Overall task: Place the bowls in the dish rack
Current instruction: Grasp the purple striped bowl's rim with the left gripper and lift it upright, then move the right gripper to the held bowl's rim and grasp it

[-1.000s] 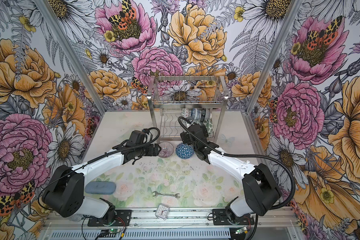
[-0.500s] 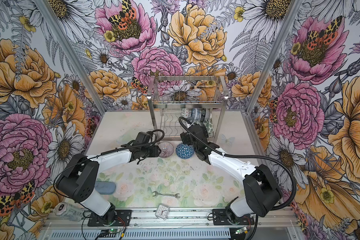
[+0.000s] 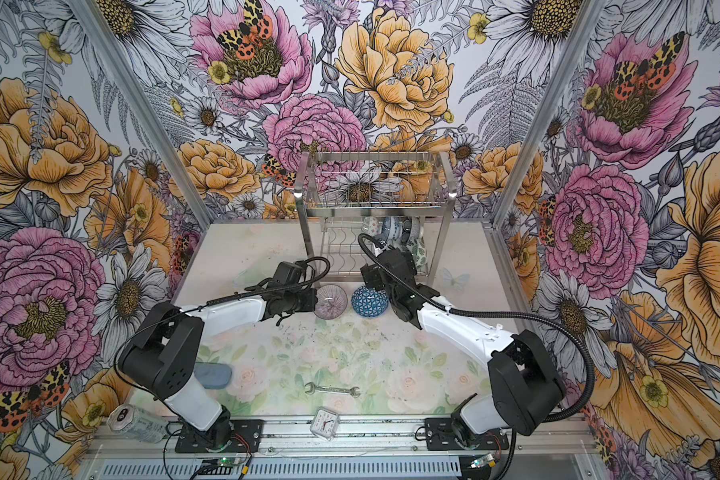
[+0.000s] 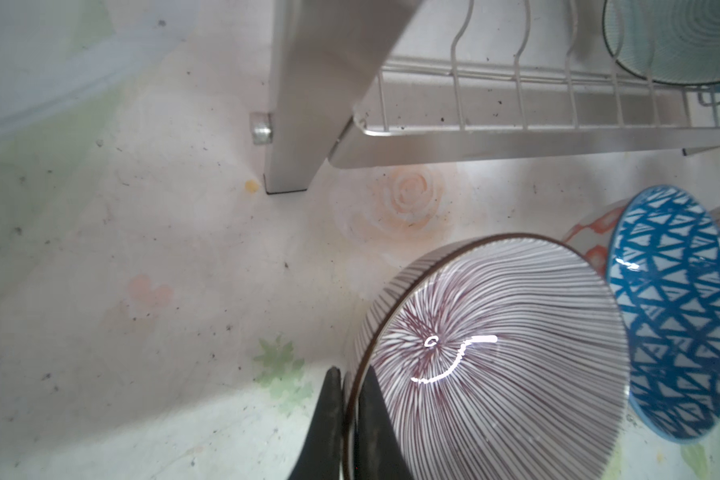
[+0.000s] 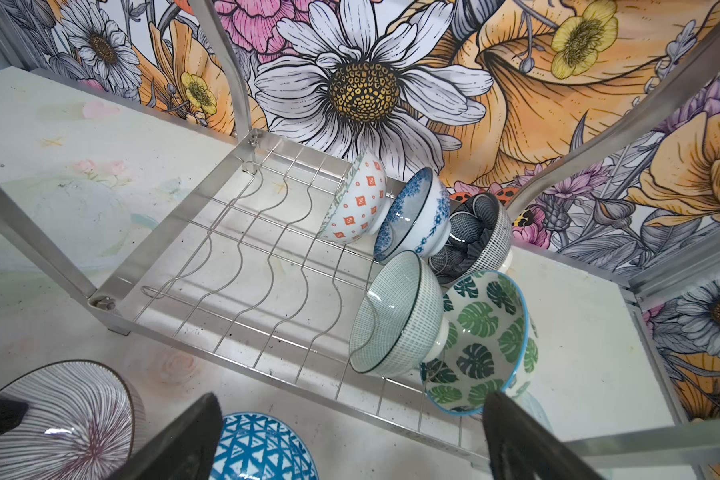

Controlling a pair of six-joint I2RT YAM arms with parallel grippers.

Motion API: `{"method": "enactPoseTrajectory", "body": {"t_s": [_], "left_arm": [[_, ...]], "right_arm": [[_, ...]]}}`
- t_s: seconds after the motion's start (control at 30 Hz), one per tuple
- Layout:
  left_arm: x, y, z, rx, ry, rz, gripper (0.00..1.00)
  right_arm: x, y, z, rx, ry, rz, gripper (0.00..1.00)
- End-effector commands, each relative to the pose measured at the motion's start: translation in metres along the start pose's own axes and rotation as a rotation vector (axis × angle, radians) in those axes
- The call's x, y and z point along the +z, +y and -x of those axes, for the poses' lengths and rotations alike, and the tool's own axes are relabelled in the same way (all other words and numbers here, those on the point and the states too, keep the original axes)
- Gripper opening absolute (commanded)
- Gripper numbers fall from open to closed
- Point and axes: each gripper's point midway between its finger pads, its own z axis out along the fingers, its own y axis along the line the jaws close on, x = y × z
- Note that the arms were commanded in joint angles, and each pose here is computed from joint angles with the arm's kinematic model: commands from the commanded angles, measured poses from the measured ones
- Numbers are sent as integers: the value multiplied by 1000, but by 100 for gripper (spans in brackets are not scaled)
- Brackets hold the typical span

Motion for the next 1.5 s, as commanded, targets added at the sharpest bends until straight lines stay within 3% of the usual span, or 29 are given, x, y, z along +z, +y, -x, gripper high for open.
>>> {"method": "enactPoseTrajectory", "body": {"t_s": [0.0,0.2,0.4,0.63,0.83,1.0,1.13,1.2,1.33,1.47], "left_arm": [[-23,7,20,-1,-60,22,0],[-70,-12,44,76,-177,-19,0],[-126,-48,81,124,-335,-71,0],[-143,-81,103,173,-405,-122,0],[-149,-99,107,200,-432,-160,0],[-160,-107,108,215,-461,-176,0],[-167,-109,108,222,-483,-176,0],[-171,-110,108,224,-493,-180,0],[-174,-108,108,223,-507,-177,0],[-174,-106,107,224,-506,-171,0]], "right_arm": [[-9,0,11,16,-21,29,100],[-25,14,27,28,-56,115,100],[-59,58,56,47,-134,310,100],[-69,93,67,39,-164,407,100],[-45,95,52,88,-98,344,93],[-28,98,46,133,-56,321,79],[-23,105,46,148,-44,339,60],[-23,107,45,148,-41,346,45],[-24,105,46,148,-45,339,2],[-23,98,45,125,-44,306,0]]}}
